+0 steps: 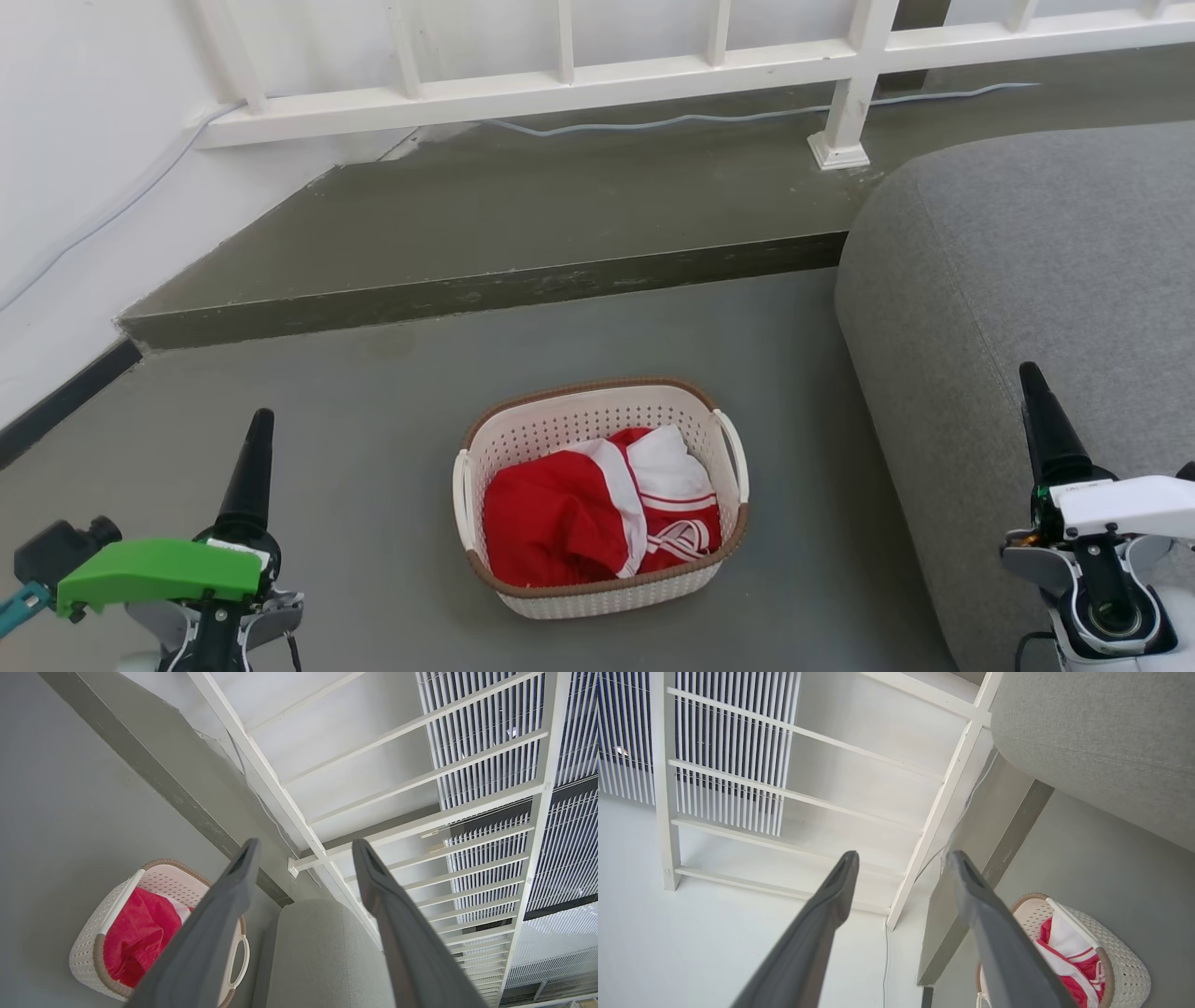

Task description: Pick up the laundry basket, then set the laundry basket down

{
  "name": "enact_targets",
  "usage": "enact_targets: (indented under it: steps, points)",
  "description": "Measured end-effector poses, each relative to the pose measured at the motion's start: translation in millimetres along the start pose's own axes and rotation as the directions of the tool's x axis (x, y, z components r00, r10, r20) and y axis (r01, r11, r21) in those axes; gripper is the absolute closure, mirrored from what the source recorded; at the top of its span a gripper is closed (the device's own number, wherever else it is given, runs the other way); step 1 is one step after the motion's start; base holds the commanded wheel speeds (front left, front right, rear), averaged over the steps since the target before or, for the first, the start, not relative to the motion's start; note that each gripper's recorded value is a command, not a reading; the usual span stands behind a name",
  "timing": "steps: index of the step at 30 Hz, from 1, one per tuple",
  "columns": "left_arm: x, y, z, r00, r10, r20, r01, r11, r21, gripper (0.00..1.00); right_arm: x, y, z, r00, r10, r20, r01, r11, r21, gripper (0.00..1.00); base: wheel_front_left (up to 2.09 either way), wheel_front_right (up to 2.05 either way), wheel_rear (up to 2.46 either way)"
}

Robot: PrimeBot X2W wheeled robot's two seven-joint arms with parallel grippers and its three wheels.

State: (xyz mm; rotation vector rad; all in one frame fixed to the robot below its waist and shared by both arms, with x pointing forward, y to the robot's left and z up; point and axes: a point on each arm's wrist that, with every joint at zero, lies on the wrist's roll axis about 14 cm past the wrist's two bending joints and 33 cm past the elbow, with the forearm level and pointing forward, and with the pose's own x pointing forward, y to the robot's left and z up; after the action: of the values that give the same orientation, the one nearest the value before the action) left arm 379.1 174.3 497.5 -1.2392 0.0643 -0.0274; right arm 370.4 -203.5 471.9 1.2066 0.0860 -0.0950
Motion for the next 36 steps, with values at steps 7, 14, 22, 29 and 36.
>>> enact_targets:
  steps: [7,14,22,29,36]
  points:
    - [0,-7,-1,1.000,-0.028,-0.012,0.029,0.990,0.140,0.00,3,9,-3,1.000,0.020,-0.011,-0.021,0.993,-0.118,0.00,0.00,0.00,0.00]
    - [4,-20,-4,0.998,-0.064,-0.022,0.068,0.966,0.251,0.00,7,17,-2,0.999,0.035,-0.025,-0.041,0.957,-0.289,0.00,0.00,0.00,0.00]
    - [3,-21,-12,0.997,-0.064,-0.049,0.078,0.915,0.397,0.00,7,19,-8,0.998,0.039,-0.043,-0.054,0.890,-0.454,0.00,0.00,0.00,0.00]
    - [2,-22,-22,0.995,-0.065,-0.080,0.097,0.858,0.505,0.00,6,20,-16,0.997,0.039,-0.059,-0.067,0.811,-0.582,0.00,0.00,0.00,0.00]
    - [1,-24,-28,0.994,-0.069,-0.084,0.106,0.794,0.599,0.00,5,23,-24,0.996,0.052,-0.071,-0.086,0.744,-0.662,0.00,0.00,0.00,0.00]
